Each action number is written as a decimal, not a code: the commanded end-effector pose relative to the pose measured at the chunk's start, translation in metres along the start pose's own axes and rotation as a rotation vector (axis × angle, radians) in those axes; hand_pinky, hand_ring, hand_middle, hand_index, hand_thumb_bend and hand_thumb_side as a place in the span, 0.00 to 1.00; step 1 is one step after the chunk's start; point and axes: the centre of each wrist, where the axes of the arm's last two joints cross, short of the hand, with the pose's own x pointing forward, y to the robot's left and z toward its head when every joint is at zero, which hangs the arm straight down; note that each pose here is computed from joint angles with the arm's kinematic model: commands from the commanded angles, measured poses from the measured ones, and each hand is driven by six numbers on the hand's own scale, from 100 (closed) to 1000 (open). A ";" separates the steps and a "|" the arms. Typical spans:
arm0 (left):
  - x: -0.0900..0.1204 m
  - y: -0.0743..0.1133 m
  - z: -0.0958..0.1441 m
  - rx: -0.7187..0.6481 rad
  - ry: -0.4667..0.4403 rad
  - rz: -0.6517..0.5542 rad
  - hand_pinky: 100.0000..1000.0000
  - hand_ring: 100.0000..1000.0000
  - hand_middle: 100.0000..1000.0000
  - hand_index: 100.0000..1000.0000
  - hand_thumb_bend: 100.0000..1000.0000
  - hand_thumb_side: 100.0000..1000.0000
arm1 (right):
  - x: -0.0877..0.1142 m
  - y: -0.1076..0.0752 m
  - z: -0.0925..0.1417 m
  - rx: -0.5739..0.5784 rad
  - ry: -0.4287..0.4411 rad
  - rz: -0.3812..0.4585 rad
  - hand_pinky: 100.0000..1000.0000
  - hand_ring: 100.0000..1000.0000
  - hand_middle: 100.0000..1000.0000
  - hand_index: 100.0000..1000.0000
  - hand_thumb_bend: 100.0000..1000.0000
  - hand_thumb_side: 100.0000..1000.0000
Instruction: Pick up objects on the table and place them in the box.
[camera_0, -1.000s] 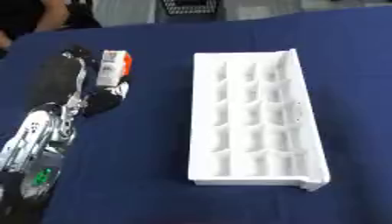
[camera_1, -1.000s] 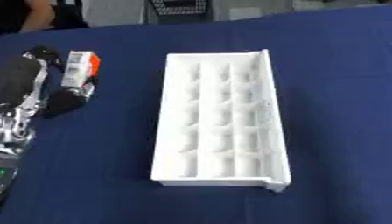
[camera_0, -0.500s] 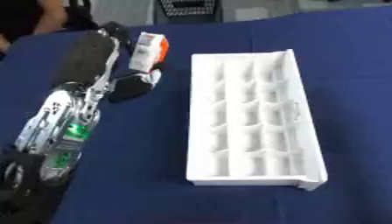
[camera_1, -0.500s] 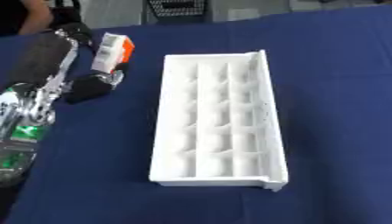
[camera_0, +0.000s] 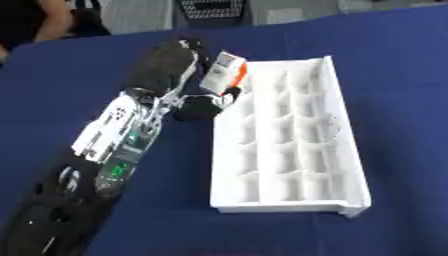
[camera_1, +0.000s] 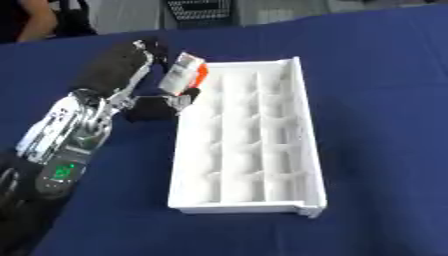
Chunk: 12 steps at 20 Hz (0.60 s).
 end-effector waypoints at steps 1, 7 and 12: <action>0.009 0.003 -0.002 -0.002 -0.063 -0.002 0.81 0.77 0.78 0.40 0.00 0.59 | 0.008 0.000 -0.005 0.014 -0.032 0.003 0.57 0.63 0.67 0.79 0.00 0.97; 0.020 0.004 0.003 -0.032 -0.150 0.007 0.82 0.78 0.79 0.52 0.07 0.56 | 0.008 0.000 -0.005 0.014 -0.032 0.001 0.57 0.63 0.67 0.79 0.00 0.97; 0.018 0.001 0.007 -0.084 -0.178 -0.036 0.83 0.79 0.83 0.90 0.99 0.65 | 0.007 0.000 -0.005 0.012 -0.031 0.002 0.57 0.63 0.67 0.79 0.00 0.97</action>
